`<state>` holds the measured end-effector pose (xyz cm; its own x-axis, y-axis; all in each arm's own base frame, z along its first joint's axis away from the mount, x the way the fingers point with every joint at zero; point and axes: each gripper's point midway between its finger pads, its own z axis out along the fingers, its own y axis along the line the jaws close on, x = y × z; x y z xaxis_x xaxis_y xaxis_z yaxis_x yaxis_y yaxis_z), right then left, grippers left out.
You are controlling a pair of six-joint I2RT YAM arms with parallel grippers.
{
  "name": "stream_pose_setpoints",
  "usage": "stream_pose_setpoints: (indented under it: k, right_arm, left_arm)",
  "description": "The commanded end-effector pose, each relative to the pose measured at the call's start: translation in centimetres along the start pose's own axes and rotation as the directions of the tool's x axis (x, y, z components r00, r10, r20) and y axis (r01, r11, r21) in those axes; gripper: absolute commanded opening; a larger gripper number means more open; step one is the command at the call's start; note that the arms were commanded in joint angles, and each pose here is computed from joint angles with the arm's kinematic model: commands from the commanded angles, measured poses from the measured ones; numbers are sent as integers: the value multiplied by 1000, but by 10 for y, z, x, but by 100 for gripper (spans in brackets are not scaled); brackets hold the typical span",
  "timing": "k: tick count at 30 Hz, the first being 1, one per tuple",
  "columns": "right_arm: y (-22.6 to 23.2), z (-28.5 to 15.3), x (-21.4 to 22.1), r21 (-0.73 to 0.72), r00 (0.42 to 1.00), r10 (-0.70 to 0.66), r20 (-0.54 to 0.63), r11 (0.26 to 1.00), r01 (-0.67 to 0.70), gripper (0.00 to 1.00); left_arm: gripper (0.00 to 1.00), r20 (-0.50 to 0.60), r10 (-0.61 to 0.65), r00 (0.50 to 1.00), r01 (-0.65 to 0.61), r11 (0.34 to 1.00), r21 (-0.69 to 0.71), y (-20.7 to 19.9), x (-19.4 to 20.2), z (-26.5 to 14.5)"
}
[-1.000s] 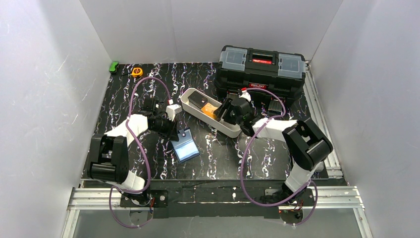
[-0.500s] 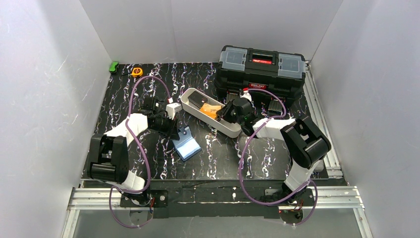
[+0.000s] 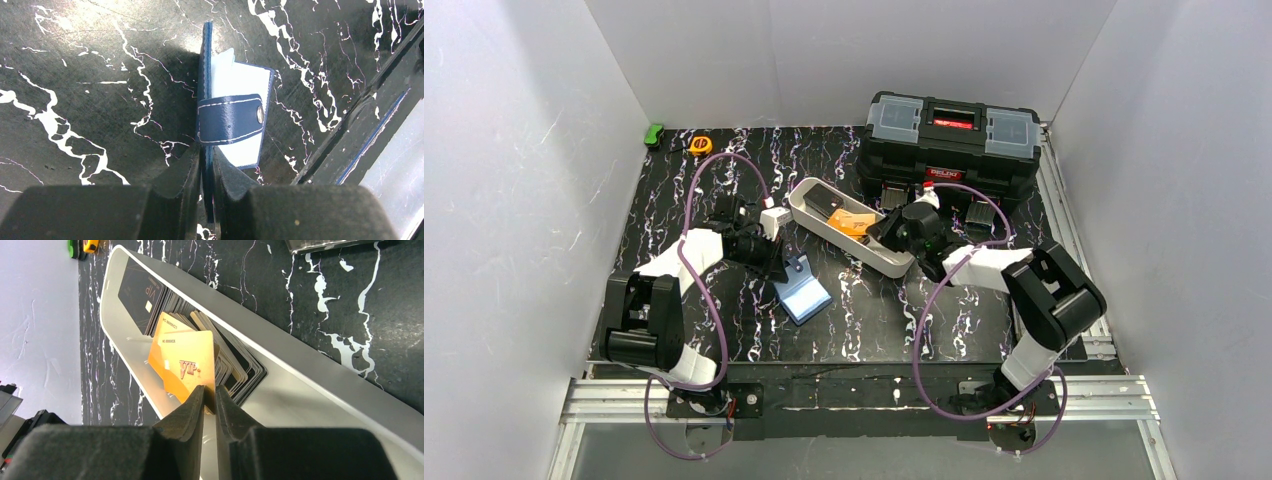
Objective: Put the credit cards into the card holder
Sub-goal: Pick up the credit card from the storage box.
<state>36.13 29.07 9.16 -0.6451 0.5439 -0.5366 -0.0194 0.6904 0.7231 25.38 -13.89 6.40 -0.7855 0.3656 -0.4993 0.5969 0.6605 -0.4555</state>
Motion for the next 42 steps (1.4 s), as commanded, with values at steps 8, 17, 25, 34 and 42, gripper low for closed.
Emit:
stream_pose_setpoints:
  k: [8,17,25,34,42]
  right_arm:
    - [25,-25,-21,-112,997,-18,70,993,26,5]
    - [47,-46,-32,-222,993,-35,111,973,59,1]
    - [65,-80,-48,-279,980,-94,178,950,142,1]
    - [101,-150,-32,-501,973,-180,143,835,228,1]
    - [120,-190,8,-699,955,-295,11,681,219,1]
  left_arm:
    - [10,55,39,998,-41,998,39,-18,-17,-13]
    - [2,63,-18,998,16,999,29,-20,-21,-16]
    - [0,72,-92,993,86,992,89,-36,-28,-22]
    - [0,192,-127,973,87,975,203,-71,-67,-50]
    - [0,246,-170,954,95,952,291,-95,-90,-68]
